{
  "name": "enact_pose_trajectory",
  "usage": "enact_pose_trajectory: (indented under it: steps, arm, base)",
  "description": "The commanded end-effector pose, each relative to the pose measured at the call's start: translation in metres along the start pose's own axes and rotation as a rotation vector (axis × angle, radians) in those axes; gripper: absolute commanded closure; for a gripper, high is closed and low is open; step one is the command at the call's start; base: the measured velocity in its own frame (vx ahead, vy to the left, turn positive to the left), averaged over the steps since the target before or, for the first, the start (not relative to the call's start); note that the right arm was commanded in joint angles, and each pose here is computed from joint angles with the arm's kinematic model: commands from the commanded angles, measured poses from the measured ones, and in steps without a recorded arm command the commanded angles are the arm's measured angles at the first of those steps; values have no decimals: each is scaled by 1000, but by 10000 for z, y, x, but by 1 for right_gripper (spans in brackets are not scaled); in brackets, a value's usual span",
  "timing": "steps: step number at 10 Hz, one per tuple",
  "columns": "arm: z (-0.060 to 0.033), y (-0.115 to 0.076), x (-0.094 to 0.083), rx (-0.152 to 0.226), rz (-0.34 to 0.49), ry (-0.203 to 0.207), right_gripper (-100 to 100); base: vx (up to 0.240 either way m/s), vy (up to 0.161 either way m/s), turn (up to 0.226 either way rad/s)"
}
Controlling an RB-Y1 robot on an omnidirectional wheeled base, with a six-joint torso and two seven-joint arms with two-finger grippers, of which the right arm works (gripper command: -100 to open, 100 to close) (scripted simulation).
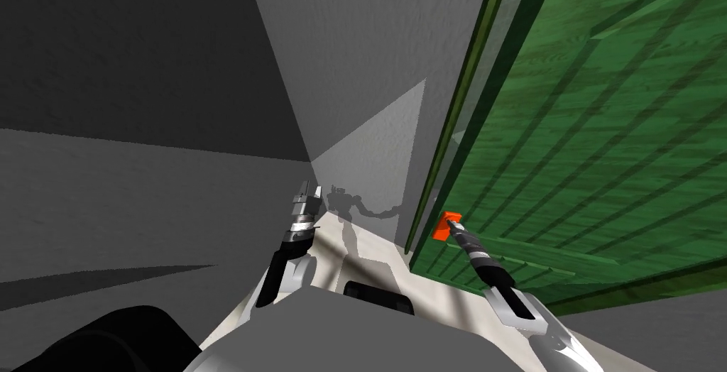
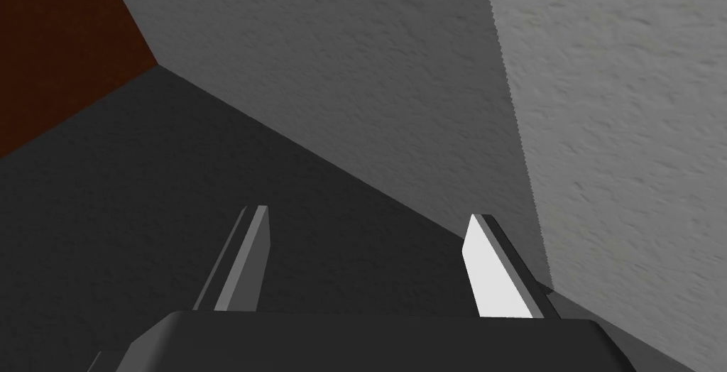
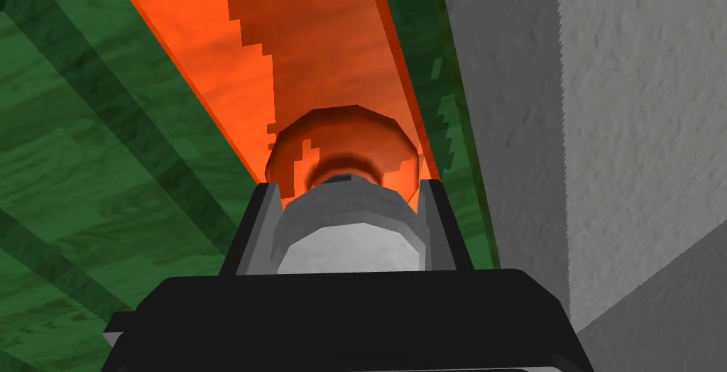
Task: Pull the door open
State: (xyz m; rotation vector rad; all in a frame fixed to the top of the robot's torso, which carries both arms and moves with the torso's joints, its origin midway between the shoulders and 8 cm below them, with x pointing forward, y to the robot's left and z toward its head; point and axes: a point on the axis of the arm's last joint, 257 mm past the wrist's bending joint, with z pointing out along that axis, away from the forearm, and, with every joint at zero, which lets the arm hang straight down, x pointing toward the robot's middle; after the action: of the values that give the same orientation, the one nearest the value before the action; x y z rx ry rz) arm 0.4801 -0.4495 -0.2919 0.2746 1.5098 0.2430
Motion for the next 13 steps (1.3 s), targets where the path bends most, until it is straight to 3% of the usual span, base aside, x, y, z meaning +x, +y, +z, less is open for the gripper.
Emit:
enact_pose_trajectory:
  steps: [1, 3, 10, 11, 13]
  arm:
    - [31, -62, -119, 15, 80, -31, 100]
    - [43, -66, -141, 20, 140, -44, 100]
    - [113, -101, -268, 49, 502, -128, 100]
    - [63, -137, -259, 48, 389, -109, -100]
    - [31, -170, -257, 52, 352, -104, -100]
  base:
    - [-82, -72, 151]
    - [-69, -79, 110]
    - [-77, -67, 117]
    - [-59, 21, -20]
    - [-4, 84, -51]
